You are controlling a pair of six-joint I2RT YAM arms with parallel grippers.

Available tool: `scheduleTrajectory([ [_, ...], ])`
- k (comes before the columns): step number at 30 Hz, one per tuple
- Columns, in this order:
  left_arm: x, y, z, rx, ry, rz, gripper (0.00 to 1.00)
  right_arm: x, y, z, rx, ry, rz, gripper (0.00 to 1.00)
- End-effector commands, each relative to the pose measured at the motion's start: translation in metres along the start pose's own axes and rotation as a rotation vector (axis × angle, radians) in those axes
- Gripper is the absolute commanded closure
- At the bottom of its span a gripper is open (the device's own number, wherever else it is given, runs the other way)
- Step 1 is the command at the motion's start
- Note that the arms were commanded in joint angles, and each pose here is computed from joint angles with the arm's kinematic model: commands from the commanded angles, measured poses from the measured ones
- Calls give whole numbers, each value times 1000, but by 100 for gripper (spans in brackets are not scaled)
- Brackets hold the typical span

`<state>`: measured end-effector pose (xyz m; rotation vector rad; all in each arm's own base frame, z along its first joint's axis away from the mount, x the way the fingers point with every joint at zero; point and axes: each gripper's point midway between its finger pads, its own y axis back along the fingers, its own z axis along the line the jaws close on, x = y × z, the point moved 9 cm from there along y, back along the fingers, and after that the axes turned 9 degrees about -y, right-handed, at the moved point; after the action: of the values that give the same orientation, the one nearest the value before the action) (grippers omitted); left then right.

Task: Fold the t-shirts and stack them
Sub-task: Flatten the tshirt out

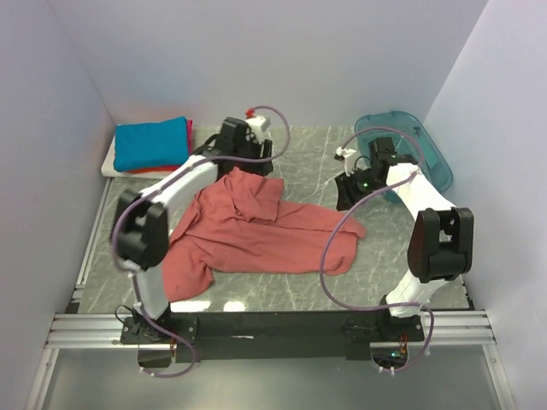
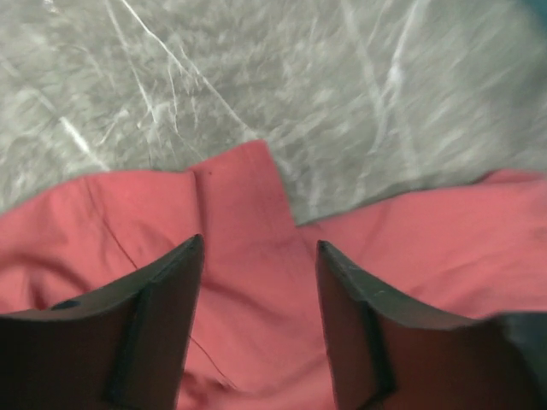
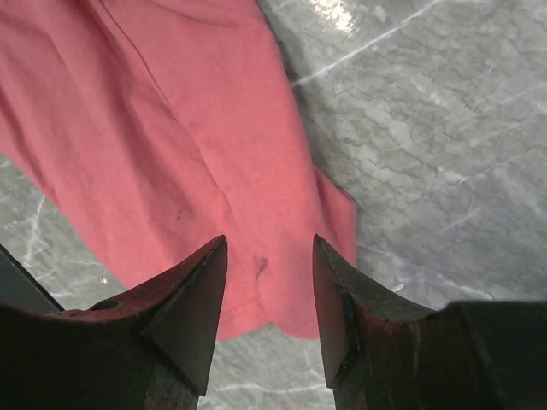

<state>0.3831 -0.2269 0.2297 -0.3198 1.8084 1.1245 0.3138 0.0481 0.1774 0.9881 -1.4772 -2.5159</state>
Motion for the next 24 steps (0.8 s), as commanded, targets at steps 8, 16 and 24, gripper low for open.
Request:
scheduleTrajectory([
  [8,8,-77,28,82,-458,144,47,13,3,-3,-75,-23,-49,49],
  [16,40,-112,46,45,-544,343,50,12,2,-6,-77,-27,-49,49],
  [24,55,-118,51,-34,-561,396,68,12,-3,-11,-42,-52,-35,48],
])
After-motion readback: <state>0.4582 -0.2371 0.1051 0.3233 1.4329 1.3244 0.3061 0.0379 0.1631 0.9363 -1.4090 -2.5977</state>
